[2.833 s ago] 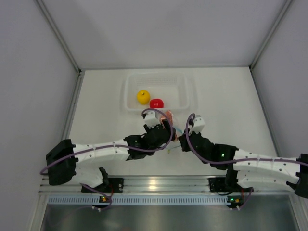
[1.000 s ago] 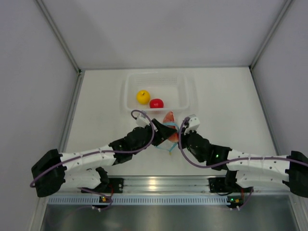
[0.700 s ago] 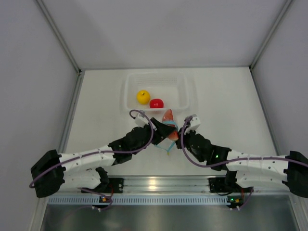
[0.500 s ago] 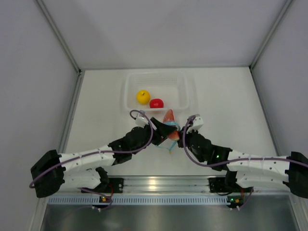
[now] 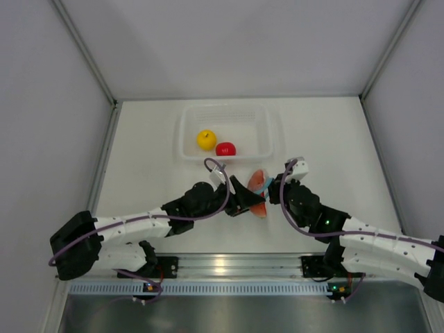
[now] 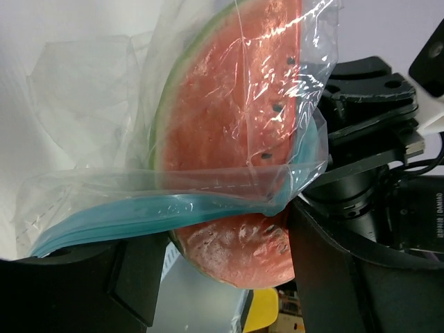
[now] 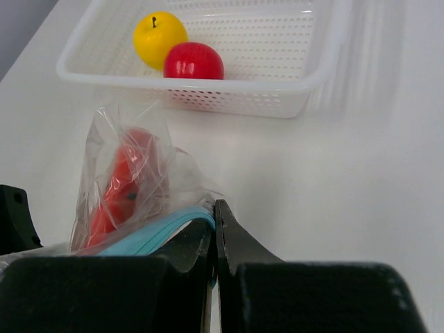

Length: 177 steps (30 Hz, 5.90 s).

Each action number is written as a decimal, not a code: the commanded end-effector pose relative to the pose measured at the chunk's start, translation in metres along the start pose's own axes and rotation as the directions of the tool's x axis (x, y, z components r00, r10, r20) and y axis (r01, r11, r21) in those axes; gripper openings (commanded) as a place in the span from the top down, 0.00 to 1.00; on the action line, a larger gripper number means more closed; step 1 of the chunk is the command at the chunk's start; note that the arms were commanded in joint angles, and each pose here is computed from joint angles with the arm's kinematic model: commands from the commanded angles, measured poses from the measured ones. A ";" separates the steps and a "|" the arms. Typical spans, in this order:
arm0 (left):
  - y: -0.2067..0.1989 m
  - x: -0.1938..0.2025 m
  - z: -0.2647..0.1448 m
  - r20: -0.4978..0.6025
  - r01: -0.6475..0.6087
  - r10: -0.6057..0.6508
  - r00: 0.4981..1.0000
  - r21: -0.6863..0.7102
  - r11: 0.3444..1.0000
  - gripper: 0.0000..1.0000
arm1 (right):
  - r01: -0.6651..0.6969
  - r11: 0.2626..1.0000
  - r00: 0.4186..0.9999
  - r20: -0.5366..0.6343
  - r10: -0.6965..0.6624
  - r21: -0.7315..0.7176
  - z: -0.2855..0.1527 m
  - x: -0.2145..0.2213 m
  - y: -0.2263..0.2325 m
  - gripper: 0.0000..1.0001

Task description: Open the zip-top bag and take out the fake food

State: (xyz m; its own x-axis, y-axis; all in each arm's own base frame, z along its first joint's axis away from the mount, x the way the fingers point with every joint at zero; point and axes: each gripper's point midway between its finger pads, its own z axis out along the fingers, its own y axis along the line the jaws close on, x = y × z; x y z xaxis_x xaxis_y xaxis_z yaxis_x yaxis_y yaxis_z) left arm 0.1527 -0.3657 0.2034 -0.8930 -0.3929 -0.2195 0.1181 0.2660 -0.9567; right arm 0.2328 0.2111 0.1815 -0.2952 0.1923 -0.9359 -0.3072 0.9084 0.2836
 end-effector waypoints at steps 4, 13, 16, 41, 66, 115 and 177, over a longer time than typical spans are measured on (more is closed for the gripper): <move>0.005 0.020 0.005 -0.119 -0.122 0.121 0.986 -0.001 0.993 1.00 | -0.012 0.999 0.999 0.042 0.014 -0.042 -0.007 -0.033 0.011 1.00; 0.042 -0.004 0.002 -0.100 -0.331 0.316 0.944 -0.248 0.910 1.00 | -0.027 0.993 0.987 -0.157 0.045 0.118 -0.014 -0.012 -0.004 1.00; 0.044 -0.002 0.005 -0.155 -0.392 0.363 0.919 -0.256 0.884 1.00 | 0.011 0.985 0.983 -0.184 0.022 0.174 -0.011 -0.005 -0.012 1.00; 0.078 0.054 -0.001 -0.461 -0.575 0.458 0.760 -0.149 0.805 1.00 | 0.136 0.957 0.949 -0.311 -0.052 0.257 0.023 -0.025 -0.048 1.00; -0.018 0.036 -0.004 -0.169 -0.590 0.613 0.772 0.172 0.789 1.00 | -0.057 0.996 0.897 -0.441 0.018 -0.075 0.001 0.035 0.009 1.00; -0.010 -0.011 -0.002 0.077 -0.448 0.442 0.894 0.096 0.889 0.90 | -0.172 0.981 0.894 -0.433 0.117 -0.091 -0.001 0.016 0.003 1.00; 0.015 -0.006 0.026 -0.050 -0.318 0.327 0.944 0.143 0.937 0.66 | -0.085 0.993 0.887 -0.447 0.115 0.088 0.015 0.061 -0.030 1.00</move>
State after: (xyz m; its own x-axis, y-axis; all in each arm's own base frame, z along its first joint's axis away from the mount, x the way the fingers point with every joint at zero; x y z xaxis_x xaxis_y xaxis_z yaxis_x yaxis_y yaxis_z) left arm 0.1715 -0.3825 0.1420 -0.8588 -0.1851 -0.4777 0.3897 0.3692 -0.8437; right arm 0.2209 0.2098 0.0983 -0.7533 0.1103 -0.6483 -0.2307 0.8788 0.4176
